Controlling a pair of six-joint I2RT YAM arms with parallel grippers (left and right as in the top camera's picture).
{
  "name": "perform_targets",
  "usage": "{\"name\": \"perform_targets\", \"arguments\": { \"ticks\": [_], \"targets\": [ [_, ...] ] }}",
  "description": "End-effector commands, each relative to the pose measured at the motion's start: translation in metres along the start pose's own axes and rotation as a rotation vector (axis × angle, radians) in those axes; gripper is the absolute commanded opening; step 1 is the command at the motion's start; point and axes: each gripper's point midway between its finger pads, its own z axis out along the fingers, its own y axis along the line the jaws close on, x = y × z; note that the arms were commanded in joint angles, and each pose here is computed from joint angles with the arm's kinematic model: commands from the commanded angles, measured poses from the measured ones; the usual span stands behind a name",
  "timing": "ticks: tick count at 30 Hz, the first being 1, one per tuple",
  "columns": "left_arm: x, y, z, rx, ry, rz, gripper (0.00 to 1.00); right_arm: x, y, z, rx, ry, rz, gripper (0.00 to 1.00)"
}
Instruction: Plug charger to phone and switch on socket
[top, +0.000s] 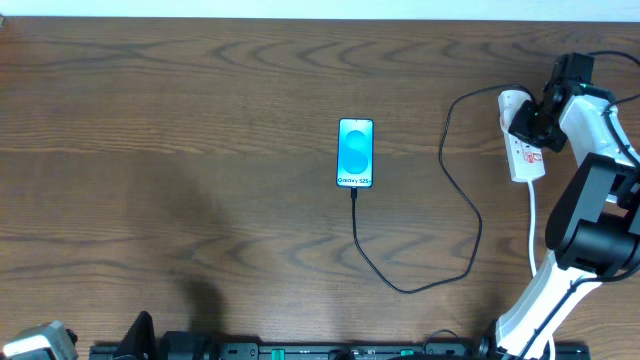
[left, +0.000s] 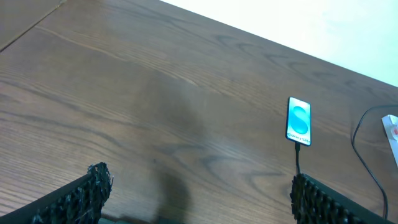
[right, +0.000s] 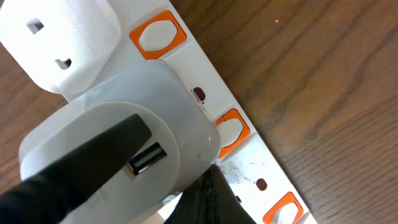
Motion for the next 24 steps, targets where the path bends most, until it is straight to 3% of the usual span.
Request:
{"name": "perform_targets", "arguments": {
  "ticks": [1, 7, 15, 20, 24],
  "targets": [
    [0.01, 0.005, 0.0, -0.027, 0.034, 0.011, 0.95, 0.038, 0.034, 0.025, -0.134, 0.137, -0.058, 0.01],
    [0.01, 0.005, 0.0, -0.027, 0.033, 0.011, 0.95, 0.021, 0.017, -0.001, -0.078, 0.068, -0.035, 0.01],
    [0.01, 0.005, 0.0, -0.027, 0.033, 0.011, 0.95, -0.006, -0.049, -0.08, 0.192, -0.123, 0.2, 0.01],
    [0.01, 0.005, 0.0, -0.027, 0.033, 0.011, 0.95, -0.018, -0.062, -0.116, 0.168, -0.213, 0.328, 0.01],
    [0.01, 0.005, 0.0, -0.027, 0.033, 0.011, 0.95, -0.015, -0.062, -0.114, 0.101, -0.179, 0.402, 0.01]
  ]
}}
